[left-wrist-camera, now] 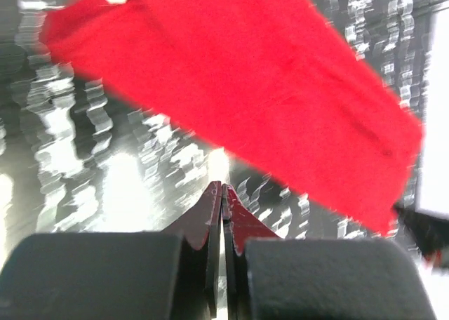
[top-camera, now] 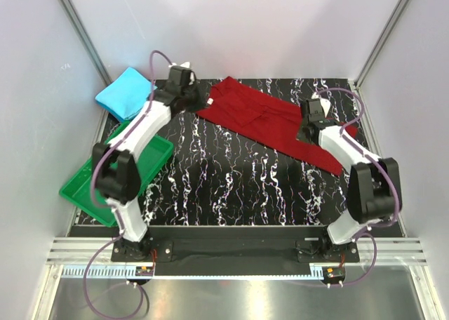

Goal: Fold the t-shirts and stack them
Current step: Fold the tshirt

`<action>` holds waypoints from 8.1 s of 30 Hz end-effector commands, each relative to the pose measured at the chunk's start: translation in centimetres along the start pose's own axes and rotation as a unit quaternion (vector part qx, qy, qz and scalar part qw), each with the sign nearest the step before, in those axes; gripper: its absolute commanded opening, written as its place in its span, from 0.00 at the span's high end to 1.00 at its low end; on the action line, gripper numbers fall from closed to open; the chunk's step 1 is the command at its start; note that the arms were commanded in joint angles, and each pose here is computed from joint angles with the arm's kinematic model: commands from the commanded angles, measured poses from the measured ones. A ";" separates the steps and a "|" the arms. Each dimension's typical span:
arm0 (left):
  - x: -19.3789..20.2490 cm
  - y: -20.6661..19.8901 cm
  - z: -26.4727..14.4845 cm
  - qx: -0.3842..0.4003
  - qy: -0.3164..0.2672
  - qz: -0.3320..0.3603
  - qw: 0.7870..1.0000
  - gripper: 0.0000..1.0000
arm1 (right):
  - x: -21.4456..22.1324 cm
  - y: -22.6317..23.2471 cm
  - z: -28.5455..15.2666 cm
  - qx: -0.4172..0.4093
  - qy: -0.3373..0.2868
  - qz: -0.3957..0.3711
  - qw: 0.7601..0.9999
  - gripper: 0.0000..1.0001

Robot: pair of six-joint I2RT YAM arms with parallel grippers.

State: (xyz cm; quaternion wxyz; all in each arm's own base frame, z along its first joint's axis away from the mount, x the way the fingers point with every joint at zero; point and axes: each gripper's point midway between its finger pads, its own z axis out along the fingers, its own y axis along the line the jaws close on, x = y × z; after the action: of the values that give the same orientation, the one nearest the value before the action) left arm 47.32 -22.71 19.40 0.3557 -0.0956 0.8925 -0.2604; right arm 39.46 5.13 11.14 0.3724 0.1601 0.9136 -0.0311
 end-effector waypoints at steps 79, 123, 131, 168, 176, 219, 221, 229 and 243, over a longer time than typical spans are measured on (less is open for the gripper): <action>30.9 -0.6 0.6 -0.056 0.247 0.188 0.949 1.00 | 2.3 3.0 -13.1 -0.189 0.059 0.095 0.976 0.89; 32.0 6.1 -13.6 0.024 0.203 0.059 0.977 0.58 | 25.2 2.2 -12.7 -0.156 0.304 0.062 0.938 0.53; 34.8 8.1 -13.7 -0.011 0.213 0.067 0.975 0.63 | 25.7 2.3 -13.1 -0.161 0.308 0.080 0.934 0.60; 37.5 9.3 -13.8 -0.038 0.209 0.076 0.974 0.78 | 25.4 0.7 -14.6 -0.089 0.284 0.047 0.954 0.56; 36.9 10.8 -14.6 -0.068 0.200 0.087 0.973 1.00 | 25.6 1.9 -14.2 -0.113 0.284 0.047 0.951 0.54; 35.3 10.7 -15.6 -0.074 0.183 0.102 0.975 1.00 | 29.0 2.7 -13.4 -0.105 0.293 0.012 0.950 0.75; 35.6 10.3 -15.5 -0.062 0.188 0.098 0.975 1.00 | 29.1 2.8 -13.5 -0.107 0.293 0.012 0.950 0.81; 35.7 9.7 -15.8 -0.051 0.194 0.092 0.975 1.00 | 28.5 3.0 -14.5 -0.118 0.295 0.007 0.948 1.00; 25.4 6.0 -11.1 -0.030 0.169 0.073 0.982 1.00 | 18.8 9.7 -11.3 -0.149 0.182 -0.108 0.966 1.00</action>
State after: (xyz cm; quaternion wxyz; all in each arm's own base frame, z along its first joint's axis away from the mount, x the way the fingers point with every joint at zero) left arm 18.62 -21.17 6.59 0.1998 -0.0335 0.9584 -0.2012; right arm 18.18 21.61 6.47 0.1668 0.0479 0.9773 0.1218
